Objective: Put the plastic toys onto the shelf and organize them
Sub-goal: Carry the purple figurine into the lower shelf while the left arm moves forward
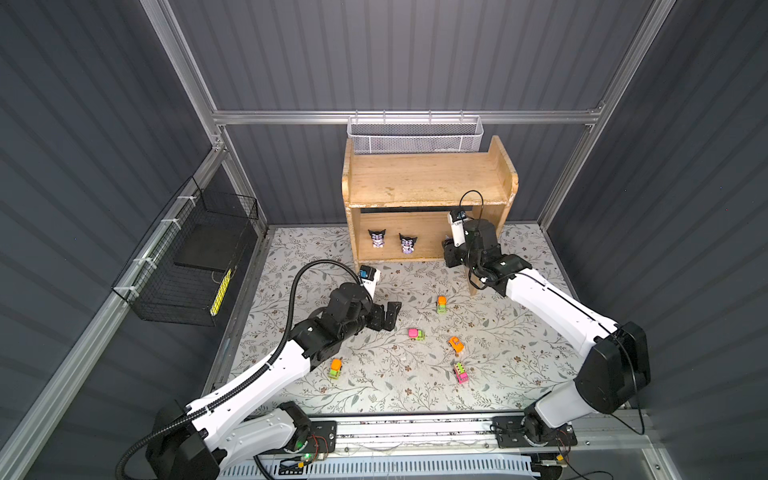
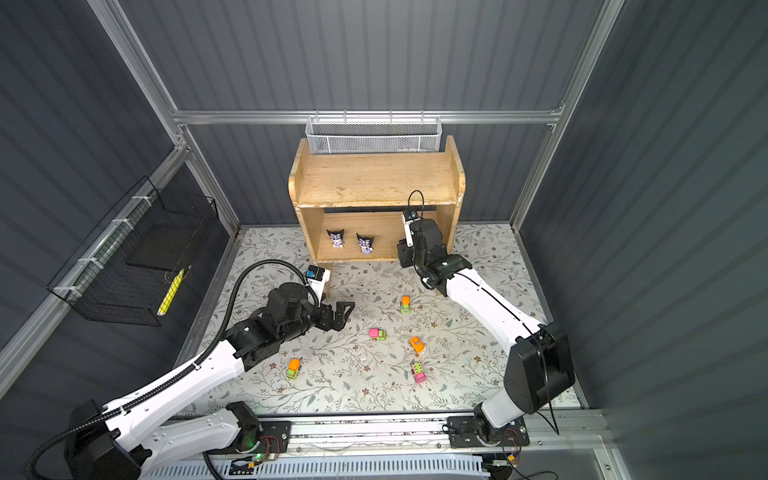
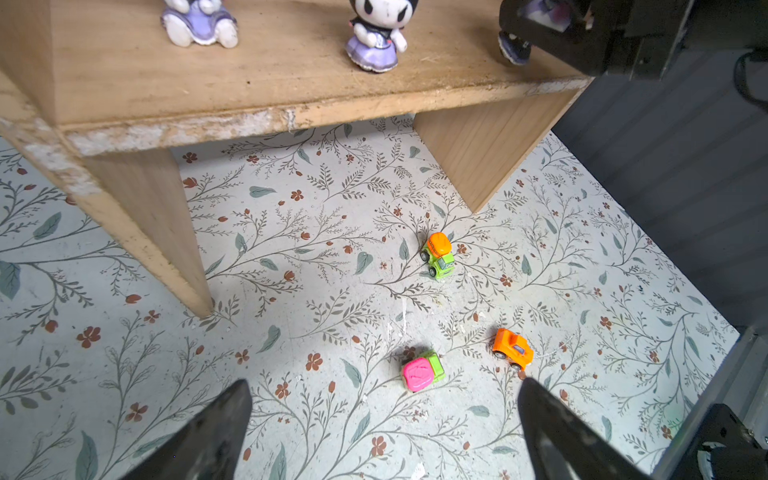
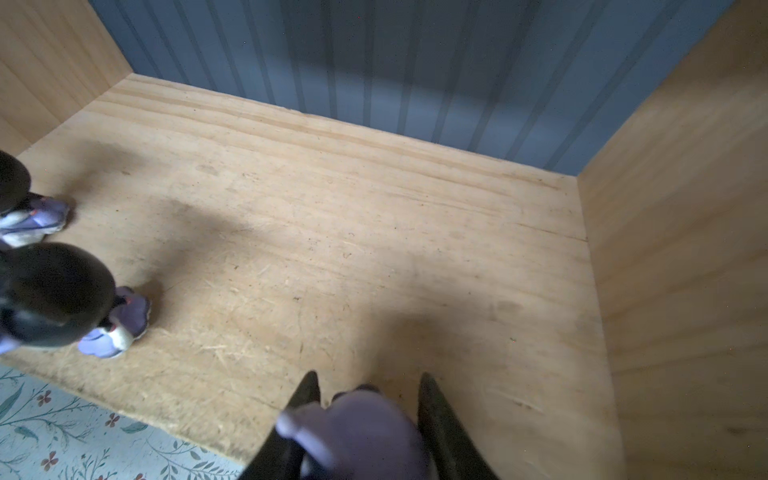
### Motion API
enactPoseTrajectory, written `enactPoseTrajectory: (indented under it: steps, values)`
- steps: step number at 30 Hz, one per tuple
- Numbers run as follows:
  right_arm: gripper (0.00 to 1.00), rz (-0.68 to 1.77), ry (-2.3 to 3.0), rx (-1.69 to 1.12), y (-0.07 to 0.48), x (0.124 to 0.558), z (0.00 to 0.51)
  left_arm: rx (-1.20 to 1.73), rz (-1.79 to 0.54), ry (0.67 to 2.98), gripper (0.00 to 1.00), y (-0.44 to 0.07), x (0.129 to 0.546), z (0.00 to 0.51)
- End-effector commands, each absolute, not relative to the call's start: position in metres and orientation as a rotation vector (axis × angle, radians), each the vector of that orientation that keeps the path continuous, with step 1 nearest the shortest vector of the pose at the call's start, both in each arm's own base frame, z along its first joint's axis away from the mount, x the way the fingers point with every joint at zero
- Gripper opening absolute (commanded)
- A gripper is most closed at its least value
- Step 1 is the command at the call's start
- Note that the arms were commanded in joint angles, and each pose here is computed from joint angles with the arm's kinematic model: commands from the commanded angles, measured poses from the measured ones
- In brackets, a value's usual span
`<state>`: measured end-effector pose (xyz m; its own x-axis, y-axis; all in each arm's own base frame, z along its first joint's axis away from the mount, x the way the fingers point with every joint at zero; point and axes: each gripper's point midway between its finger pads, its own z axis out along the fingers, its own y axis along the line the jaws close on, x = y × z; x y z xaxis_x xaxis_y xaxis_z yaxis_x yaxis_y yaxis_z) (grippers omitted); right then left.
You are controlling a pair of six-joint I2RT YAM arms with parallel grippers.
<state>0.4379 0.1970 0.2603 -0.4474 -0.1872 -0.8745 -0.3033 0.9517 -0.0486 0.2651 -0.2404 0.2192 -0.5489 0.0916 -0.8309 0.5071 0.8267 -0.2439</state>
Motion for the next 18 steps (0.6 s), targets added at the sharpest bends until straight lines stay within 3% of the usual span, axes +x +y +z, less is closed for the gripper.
enactPoseTrajectory:
  steps: [1, 18]
  values:
    - [0.34, 0.154, 2.041, -0.334, 0.1982, 0.4424, 0.2675, 0.453, -0.587, 2.064, 1.0, -0.2443, 0.268, 0.2325]
    - [0.4, 0.151, 2.07, -0.303, 0.1962, 0.4484, 0.2628, 0.452, -0.591, 2.058, 1.0, -0.2428, 0.2661, 0.2341]
